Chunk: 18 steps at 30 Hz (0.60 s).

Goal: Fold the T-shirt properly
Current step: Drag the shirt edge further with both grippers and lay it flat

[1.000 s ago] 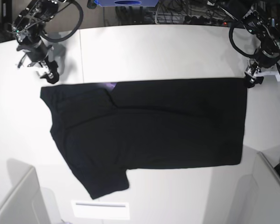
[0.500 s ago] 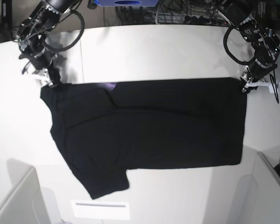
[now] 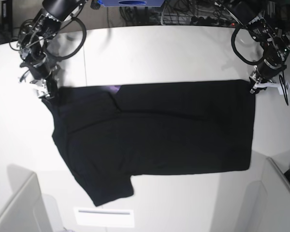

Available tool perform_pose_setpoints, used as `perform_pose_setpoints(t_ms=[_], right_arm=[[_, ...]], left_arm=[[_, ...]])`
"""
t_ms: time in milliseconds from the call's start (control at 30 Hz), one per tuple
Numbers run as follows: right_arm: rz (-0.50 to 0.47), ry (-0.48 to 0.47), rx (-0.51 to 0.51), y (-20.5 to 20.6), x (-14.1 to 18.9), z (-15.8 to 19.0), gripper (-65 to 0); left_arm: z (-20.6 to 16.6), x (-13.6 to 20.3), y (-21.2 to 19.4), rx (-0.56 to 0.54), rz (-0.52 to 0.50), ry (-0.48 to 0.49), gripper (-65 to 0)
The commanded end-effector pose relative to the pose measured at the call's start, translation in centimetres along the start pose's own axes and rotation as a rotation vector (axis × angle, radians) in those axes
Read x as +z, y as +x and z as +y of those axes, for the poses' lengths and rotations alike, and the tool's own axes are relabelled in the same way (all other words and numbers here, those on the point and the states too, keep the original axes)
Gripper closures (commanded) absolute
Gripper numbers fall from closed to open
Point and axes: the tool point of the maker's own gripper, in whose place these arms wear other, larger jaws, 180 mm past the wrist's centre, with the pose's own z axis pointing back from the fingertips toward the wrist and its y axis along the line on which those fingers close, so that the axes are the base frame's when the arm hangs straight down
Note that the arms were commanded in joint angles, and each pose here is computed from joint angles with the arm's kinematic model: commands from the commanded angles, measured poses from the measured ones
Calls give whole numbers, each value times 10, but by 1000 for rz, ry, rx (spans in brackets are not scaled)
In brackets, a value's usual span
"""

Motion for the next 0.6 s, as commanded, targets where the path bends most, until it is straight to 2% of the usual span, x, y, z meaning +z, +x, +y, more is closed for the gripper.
perform_pose_setpoints(t_ms=[0,133,167,233,333,467,567], right_arm=[[25,-36,5,-4,-1,-6,-387],[16,-34,5,0,-1,-5,-386],[16,-34,5,0,-1,-5,-366],[17,-33,6,0,-2,-4,-272],[28,-33,-9,-2,-6,-5,-15],[62,-56,-30,-6,-12,-18,0],[63,-73,-11,-8,-4,-25,0]], left_arm=[[-7,4,15,-21,-40,-22,0],[-8,4,15,-22,-39,-22,0],[-8,4,15,-22,-39,-22,0],[-8,3,14,-23,-38,-23,0],[-8,3,14,-24,-35,-24,0],[3,11,18,-49,-31,6,0],[12,26,27,-108,-44,40,0]])
